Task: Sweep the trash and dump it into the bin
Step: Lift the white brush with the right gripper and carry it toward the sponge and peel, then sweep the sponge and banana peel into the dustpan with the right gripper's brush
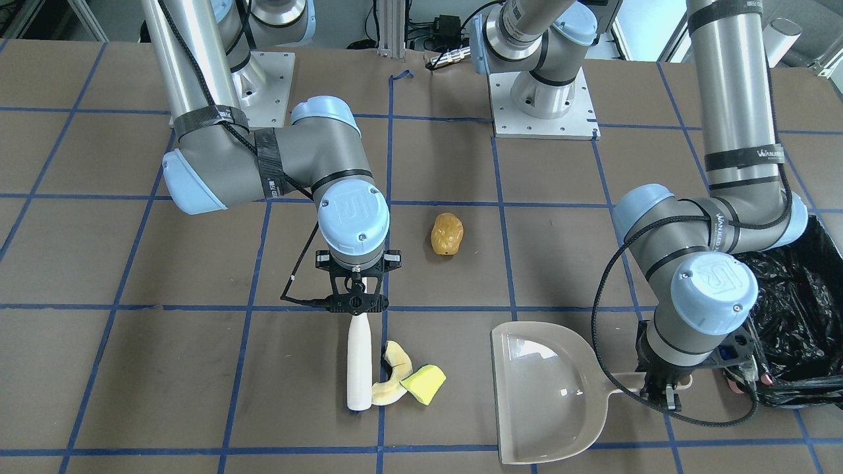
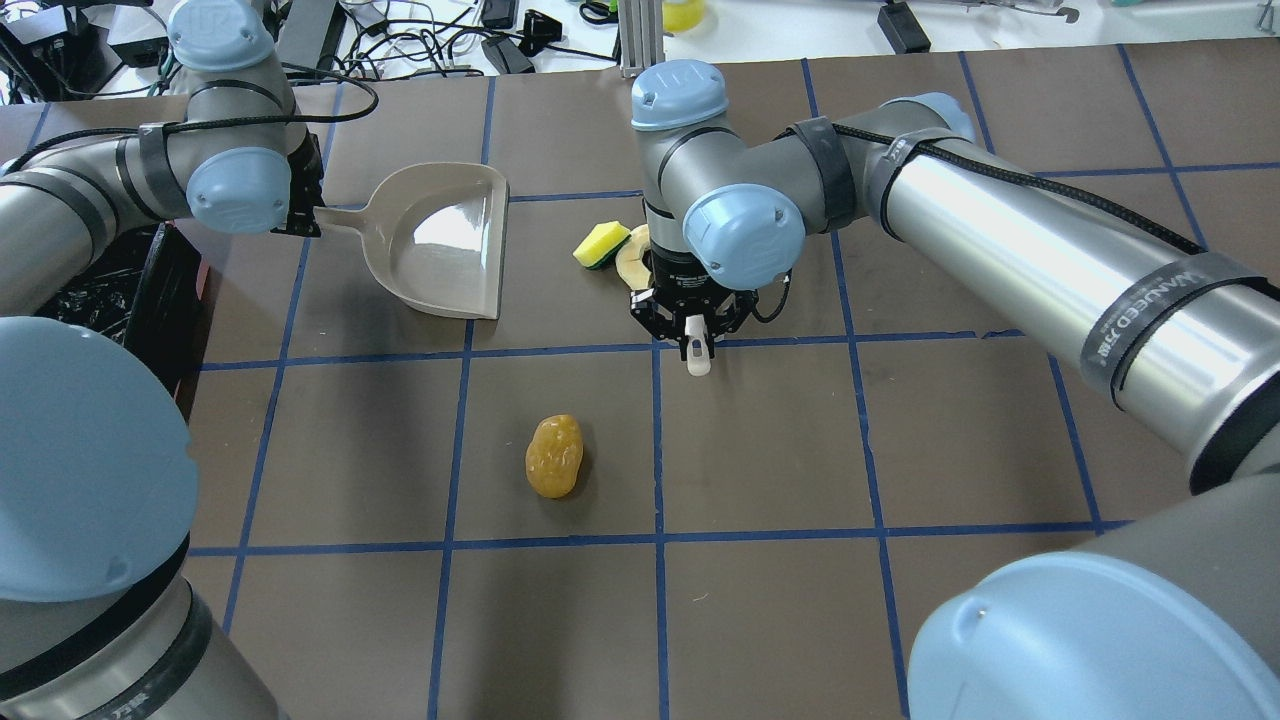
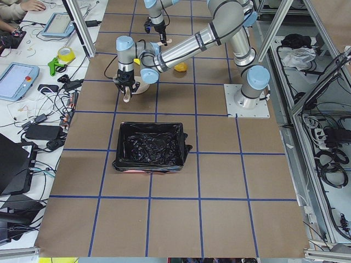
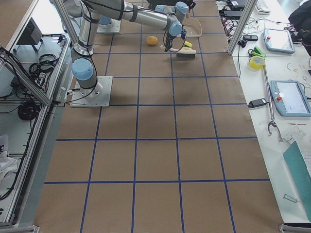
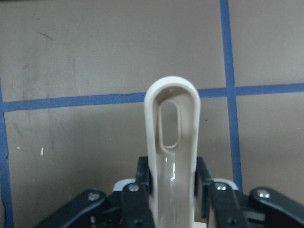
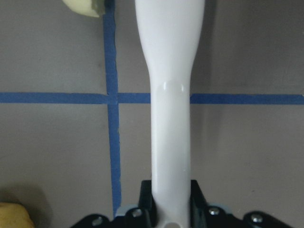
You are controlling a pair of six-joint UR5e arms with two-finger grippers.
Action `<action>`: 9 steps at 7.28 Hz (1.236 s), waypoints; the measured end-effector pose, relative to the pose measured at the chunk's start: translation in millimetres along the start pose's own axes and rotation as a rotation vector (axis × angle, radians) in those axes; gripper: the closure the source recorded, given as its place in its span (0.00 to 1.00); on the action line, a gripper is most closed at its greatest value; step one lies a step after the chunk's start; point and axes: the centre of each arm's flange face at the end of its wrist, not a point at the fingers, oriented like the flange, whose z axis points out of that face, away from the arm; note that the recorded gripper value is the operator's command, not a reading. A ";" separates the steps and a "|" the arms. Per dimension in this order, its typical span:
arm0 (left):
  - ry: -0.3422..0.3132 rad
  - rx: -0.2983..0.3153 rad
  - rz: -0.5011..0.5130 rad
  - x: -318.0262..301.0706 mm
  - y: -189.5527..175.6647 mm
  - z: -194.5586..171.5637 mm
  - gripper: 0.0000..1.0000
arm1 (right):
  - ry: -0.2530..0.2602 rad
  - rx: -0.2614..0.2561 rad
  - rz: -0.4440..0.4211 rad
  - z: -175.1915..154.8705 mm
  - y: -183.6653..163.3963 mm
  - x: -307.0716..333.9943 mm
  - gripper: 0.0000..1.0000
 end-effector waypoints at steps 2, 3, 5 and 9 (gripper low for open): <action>-0.005 0.001 0.010 0.7 10.0 3.7 1.00 | -0.001 0.007 0.019 4.1 0.9 -17.7 1.00; -0.005 0.004 0.010 1.2 11.0 4.6 1.00 | -0.014 0.014 0.029 4.0 -2.1 -33.8 1.00; -0.008 0.014 0.008 1.6 10.8 5.3 1.00 | -0.061 0.022 0.038 1.7 -11.0 -72.4 1.00; -0.006 0.018 0.004 2.6 10.3 4.4 1.00 | -0.186 0.009 0.035 -5.0 -17.7 -142.1 1.00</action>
